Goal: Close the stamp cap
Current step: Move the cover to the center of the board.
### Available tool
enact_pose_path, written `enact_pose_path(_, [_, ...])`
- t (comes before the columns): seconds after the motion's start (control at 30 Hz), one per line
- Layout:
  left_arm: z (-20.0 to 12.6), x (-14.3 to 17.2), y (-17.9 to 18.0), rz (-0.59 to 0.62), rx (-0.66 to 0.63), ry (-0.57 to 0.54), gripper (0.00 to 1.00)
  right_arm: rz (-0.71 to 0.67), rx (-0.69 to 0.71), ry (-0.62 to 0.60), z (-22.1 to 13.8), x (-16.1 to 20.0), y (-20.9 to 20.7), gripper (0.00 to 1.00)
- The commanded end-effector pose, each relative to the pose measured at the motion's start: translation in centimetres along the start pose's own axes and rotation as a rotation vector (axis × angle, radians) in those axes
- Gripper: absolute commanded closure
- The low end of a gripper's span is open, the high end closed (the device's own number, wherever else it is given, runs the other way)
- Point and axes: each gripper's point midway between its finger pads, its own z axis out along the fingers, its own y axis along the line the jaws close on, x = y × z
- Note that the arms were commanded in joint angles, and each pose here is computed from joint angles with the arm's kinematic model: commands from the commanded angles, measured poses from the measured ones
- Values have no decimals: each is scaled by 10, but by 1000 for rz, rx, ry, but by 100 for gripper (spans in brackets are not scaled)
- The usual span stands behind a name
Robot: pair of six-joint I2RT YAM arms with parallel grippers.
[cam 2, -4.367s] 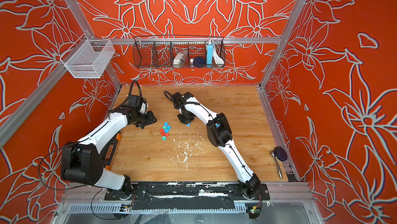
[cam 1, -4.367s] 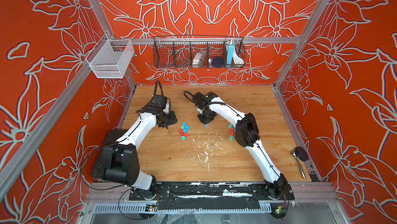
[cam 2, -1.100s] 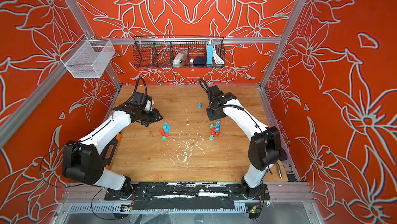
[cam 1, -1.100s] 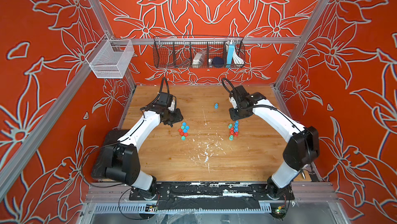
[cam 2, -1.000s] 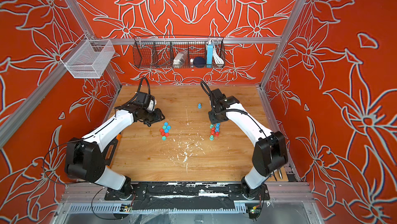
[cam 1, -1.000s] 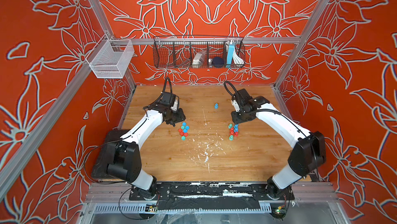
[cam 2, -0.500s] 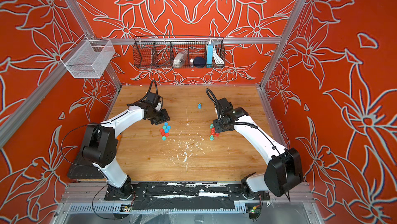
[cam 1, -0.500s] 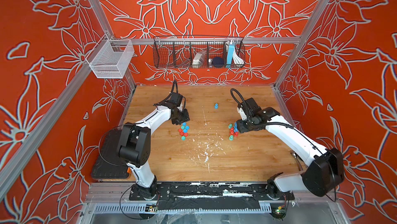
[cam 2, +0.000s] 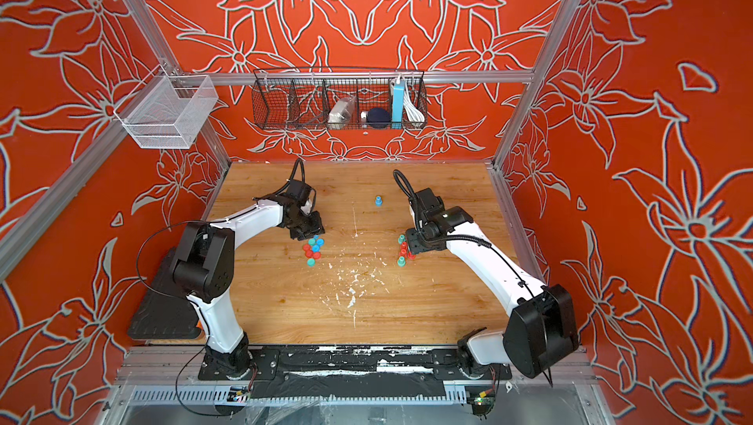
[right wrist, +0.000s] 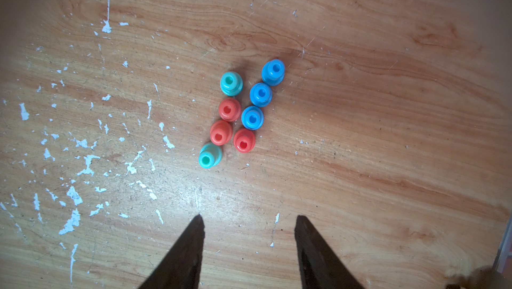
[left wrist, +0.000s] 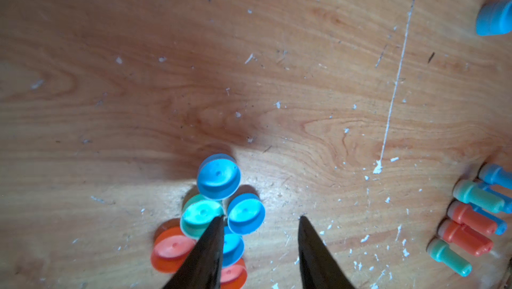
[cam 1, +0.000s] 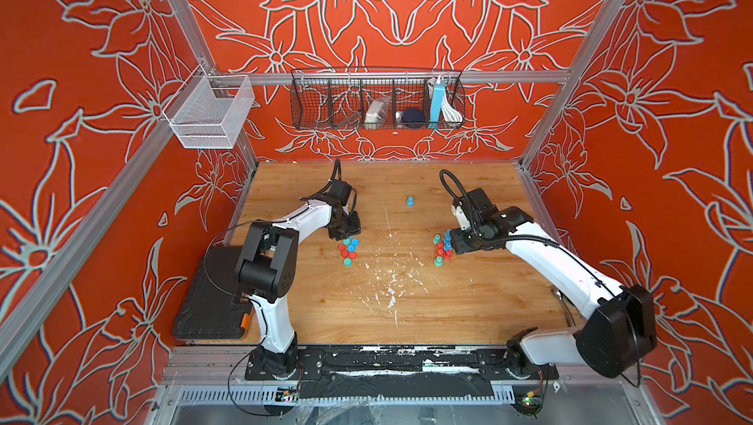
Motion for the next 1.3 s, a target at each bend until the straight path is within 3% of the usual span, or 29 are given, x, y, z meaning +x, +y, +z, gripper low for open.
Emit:
enact_pose_path(0.0, [2,-7,-3,-5,-6,-18,56,21,18,-22,-2,0,-6,45])
enact_pose_path(0.93, [32,-6,5,-13,-53,21,56,31,2,-21,0,2,-6,45])
enact_pose_path(1.27, [41,4,-22,48,-61,34,56,32,-3,-31,-9,4,-7,45])
